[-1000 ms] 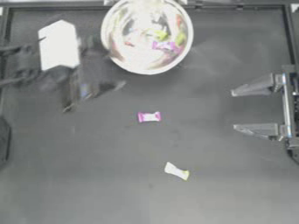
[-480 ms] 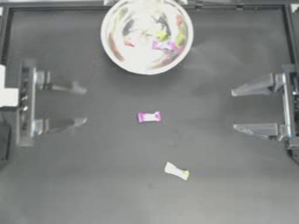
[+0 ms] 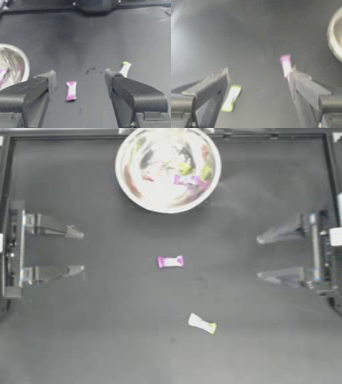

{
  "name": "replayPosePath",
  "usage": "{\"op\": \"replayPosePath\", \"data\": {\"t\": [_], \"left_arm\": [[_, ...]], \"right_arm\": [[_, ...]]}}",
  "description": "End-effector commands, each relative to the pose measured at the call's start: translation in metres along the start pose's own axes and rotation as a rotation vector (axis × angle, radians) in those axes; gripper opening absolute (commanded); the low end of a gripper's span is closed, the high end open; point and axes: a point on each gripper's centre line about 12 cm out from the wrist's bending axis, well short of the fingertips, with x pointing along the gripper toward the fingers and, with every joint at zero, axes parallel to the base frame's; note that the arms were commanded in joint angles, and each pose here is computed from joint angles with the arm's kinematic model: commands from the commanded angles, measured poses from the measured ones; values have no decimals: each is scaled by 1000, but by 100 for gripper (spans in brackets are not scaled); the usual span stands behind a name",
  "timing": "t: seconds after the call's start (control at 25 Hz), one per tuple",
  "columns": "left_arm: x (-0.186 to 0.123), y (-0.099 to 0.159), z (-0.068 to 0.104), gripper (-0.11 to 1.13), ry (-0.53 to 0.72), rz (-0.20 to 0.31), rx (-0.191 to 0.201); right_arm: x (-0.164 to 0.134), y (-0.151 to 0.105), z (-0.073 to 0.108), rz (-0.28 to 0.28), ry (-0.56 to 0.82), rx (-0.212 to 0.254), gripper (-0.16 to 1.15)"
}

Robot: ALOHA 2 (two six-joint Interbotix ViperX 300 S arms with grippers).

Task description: Put candies in bowl

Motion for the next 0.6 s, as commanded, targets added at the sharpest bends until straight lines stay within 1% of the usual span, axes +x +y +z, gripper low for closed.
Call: {"op": "replayPosePath", "data": {"t": [0.04,0.2,0.28,0.36,0.44,0.56,0.6], "left_arm": [[0,0,1,93,-9,-2,-10],[-1,0,1,93,-11,-2,-21],[-2,0,0,93,-14,-2,-21],[-3,0,0,93,-17,-2,-21],[-5,0,1,93,-18,0,-21],[-5,1,0,93,-13,4,-23],[-5,2,0,93,-13,8,-23]], "right_arm": [[17,11,21,9,141,5,98],[40,18,27,-9,316,32,98],[51,24,28,-30,404,49,98],[61,29,25,-63,484,57,98],[68,36,24,-103,538,59,98],[78,48,23,-159,571,61,98],[82,52,22,-168,573,60,98]]}}
